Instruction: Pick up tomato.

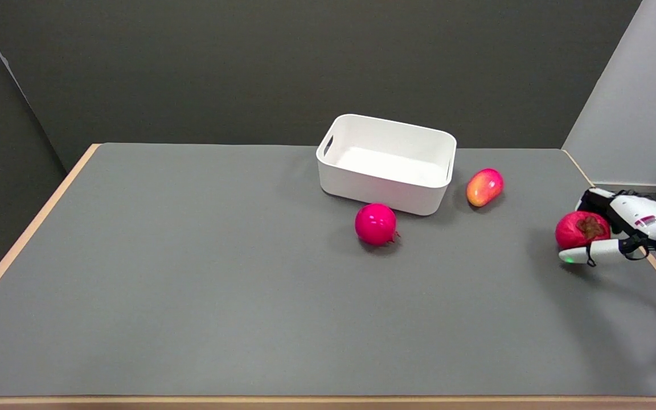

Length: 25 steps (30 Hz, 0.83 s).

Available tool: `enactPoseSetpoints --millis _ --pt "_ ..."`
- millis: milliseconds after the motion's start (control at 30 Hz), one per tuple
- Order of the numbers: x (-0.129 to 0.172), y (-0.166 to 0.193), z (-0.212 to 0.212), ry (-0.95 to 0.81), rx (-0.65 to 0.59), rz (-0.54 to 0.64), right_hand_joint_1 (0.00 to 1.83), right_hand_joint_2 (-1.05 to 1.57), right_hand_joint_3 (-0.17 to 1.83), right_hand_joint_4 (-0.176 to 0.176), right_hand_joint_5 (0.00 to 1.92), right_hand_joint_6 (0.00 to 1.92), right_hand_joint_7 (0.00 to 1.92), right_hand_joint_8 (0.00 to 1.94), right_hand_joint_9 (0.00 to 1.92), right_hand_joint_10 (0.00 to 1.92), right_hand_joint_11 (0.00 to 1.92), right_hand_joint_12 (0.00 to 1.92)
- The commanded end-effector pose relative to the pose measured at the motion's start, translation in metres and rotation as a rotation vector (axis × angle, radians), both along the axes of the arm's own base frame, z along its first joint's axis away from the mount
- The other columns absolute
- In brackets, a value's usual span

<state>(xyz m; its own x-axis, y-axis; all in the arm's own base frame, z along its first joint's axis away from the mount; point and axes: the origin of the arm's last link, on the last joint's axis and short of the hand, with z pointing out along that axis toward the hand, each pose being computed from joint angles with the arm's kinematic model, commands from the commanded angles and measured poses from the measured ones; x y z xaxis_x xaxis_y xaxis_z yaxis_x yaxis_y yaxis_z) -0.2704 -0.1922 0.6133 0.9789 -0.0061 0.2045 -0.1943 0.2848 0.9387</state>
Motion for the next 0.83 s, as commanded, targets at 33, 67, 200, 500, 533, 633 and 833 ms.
enactPoseSetpoints --millis 33,67,200,500,533,633,833 --pt "0.075 -0.028 -0.021 -0.002 0.142 0.362 1.19 1.16 0.20 -0.149 0.58 1.47 0.87 1.37 0.85 1.32 0.77 1.78" --pt "0.083 -0.031 -0.025 0.001 0.163 0.397 1.19 1.16 0.20 -0.149 0.58 1.46 0.87 1.37 0.85 1.32 0.78 1.79" --pt "0.114 -0.045 -0.042 0.004 0.244 0.519 1.19 1.15 0.22 -0.152 0.59 1.46 0.88 1.38 0.86 1.33 0.79 1.81" --pt "0.153 -0.111 -0.109 0.003 0.484 0.605 1.19 1.14 0.25 -0.155 0.59 1.45 0.88 1.39 0.87 1.34 0.79 1.83" --pt "0.156 -0.119 -0.116 -0.001 0.501 0.608 1.19 1.13 0.25 -0.154 0.60 1.45 0.88 1.40 0.87 1.34 0.79 1.83" --pt "0.161 -0.146 -0.135 -0.003 0.541 0.600 1.19 1.12 0.28 -0.152 0.60 1.44 0.87 1.42 0.87 1.35 0.79 1.84" --pt "0.150 -0.199 -0.173 -0.024 0.565 0.509 1.19 1.14 0.26 -0.150 0.59 1.44 0.85 1.47 0.86 1.36 0.80 1.89"
